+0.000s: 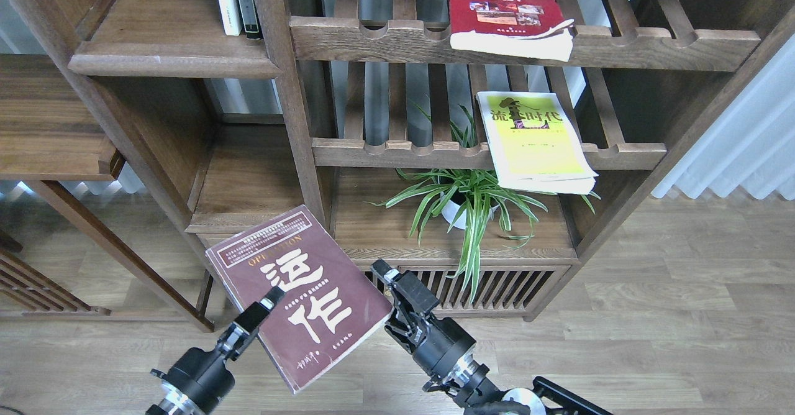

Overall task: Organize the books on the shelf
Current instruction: 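Grip the dark red book with the left gripper, release the right, then lift the dark red book up toward the upper shelf with the left gripper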

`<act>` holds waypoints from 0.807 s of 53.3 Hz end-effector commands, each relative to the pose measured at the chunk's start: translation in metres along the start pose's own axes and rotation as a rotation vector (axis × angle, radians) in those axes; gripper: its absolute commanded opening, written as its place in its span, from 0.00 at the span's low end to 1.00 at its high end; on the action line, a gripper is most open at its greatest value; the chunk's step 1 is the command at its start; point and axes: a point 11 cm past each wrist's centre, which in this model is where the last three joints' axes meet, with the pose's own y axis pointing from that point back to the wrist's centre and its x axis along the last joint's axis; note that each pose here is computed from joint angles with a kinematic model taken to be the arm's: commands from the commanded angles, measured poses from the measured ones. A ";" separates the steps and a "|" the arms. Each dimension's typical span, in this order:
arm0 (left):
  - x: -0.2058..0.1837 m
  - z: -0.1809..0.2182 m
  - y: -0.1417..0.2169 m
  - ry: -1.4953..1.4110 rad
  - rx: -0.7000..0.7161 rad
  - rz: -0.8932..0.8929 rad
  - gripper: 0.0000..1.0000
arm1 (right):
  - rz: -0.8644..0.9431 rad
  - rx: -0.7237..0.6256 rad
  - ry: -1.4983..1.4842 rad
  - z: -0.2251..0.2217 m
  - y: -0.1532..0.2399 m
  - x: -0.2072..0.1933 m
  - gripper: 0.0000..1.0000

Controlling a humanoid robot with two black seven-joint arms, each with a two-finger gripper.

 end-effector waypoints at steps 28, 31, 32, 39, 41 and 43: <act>-0.025 0.032 -0.013 -0.175 0.078 -0.095 0.01 | 0.016 0.061 0.024 -0.025 -0.001 0.003 0.98; -0.028 0.036 -0.014 -0.179 0.065 -0.104 0.01 | 0.011 0.057 0.030 -0.026 -0.004 0.001 0.98; -0.029 0.038 -0.015 -0.180 0.064 -0.106 0.01 | 0.008 0.057 0.033 -0.027 -0.005 0.000 0.98; -0.040 0.044 -0.020 -0.182 0.056 -0.136 0.01 | 0.008 0.057 0.046 -0.031 -0.008 -0.001 0.98; -0.045 0.048 -0.022 -0.183 0.051 -0.148 0.01 | 0.008 0.057 0.049 -0.032 -0.009 -0.002 0.98; -0.046 0.051 -0.022 -0.186 0.046 -0.152 0.01 | 0.009 0.058 0.050 -0.032 -0.009 -0.001 0.98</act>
